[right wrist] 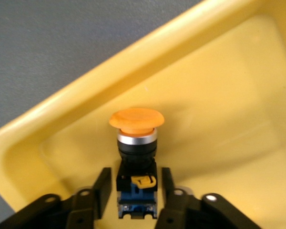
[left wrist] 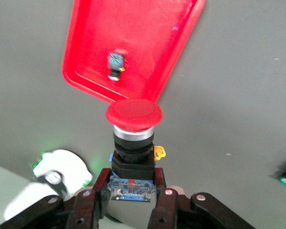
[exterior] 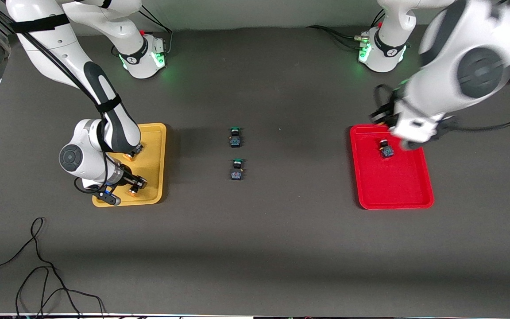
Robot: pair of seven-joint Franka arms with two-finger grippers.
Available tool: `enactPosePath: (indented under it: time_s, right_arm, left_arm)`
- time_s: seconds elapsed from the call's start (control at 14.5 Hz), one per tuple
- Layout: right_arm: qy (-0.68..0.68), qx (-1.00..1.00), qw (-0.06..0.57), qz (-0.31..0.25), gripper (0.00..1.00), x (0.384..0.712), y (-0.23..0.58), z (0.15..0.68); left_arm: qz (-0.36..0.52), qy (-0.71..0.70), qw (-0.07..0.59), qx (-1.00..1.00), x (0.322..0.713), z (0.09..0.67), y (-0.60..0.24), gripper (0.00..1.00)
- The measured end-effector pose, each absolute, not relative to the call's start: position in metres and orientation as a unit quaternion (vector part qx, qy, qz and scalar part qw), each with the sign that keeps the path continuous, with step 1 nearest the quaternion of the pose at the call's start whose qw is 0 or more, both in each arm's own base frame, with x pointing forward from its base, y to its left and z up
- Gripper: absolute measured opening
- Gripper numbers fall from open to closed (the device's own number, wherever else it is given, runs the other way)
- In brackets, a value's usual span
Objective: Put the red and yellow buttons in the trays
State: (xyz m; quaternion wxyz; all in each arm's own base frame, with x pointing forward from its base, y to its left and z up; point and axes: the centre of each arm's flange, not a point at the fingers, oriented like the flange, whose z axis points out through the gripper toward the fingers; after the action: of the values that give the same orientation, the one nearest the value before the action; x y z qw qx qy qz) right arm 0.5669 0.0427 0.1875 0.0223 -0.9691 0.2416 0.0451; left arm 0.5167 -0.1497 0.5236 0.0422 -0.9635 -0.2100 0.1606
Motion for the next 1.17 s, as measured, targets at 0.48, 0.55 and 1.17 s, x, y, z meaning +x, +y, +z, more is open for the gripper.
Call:
enactPosePath:
  time_s: [0.48,0.55,1.17]
  right_arm:
    - [0.214,-0.974,0.075,-0.009,1.00,0.578,0.063,0.350]
    - [0.199,-0.976,0.087,-0.027,1.00,0.572,0.066,0.387]
    - [0.048,-0.996,0.052,-0.052,1.00,0.467,0.027,0.608]
  left_arm:
    - [0.188,-0.207,-0.009,-0.960,0.567,0.299,-0.072,0.41]
    - [0.194,-0.211,-0.013,-0.958,0.571,0.270,-0.070,0.41]
    - [0.185,-0.227,-0.001,-0.956,0.587,0.219,-0.035,0.67]
